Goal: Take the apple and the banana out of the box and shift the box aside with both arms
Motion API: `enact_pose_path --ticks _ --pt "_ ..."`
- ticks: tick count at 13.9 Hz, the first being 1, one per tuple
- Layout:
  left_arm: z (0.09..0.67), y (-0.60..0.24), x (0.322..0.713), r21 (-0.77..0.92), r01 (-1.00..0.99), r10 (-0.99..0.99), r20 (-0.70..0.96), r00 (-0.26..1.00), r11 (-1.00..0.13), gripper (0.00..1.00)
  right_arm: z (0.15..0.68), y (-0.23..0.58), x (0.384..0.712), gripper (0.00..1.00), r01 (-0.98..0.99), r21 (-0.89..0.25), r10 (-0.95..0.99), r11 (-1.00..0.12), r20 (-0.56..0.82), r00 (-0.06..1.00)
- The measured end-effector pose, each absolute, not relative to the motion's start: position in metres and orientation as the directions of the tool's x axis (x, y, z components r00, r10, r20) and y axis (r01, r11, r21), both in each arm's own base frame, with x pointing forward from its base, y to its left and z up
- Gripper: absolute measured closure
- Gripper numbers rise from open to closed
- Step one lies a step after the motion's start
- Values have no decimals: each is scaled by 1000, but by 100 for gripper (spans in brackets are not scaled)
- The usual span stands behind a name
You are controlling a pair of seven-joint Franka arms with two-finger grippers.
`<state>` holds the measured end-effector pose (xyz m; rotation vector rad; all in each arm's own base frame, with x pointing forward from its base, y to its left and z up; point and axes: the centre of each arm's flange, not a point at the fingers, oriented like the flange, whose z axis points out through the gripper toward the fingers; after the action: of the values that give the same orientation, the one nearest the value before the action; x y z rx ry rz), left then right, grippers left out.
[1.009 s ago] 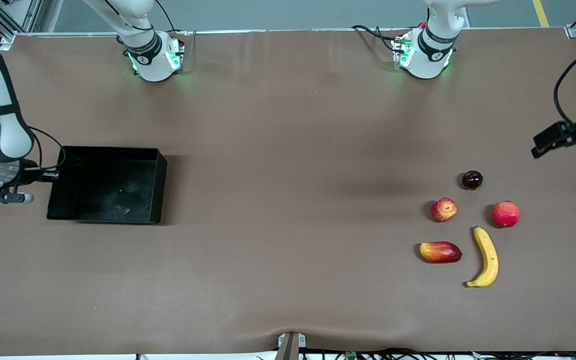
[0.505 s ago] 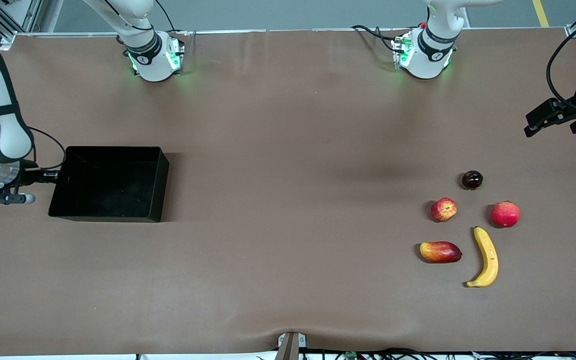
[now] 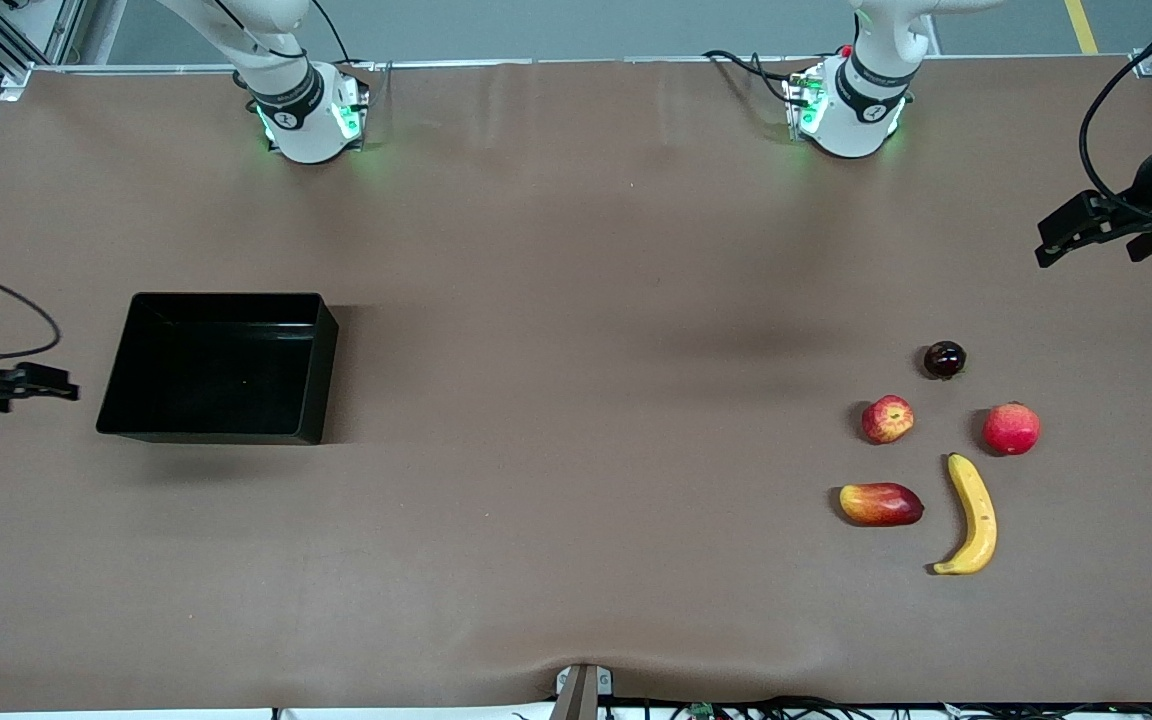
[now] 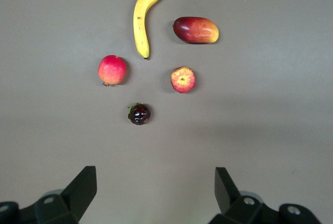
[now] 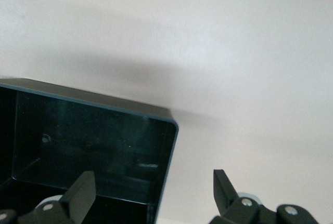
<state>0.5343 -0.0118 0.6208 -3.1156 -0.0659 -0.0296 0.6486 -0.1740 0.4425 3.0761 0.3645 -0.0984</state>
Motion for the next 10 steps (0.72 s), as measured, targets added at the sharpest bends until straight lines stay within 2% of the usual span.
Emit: enact_pose_path --ticks 2,5,10 --pt "620 -11 534 -25 43 42 13 999 -999 0 487 -128 663 0 304 55 301 -951 -53 952" --pt "620 -12 533 -26 41 41 9 999 -999 0 520 -76 666 0 372 34 370 -928 -61 927" --pt "625 -16 531 -26 34 33 4 999 -999 0 560 -75 636 0 305 -89 310 -948 -47 950"
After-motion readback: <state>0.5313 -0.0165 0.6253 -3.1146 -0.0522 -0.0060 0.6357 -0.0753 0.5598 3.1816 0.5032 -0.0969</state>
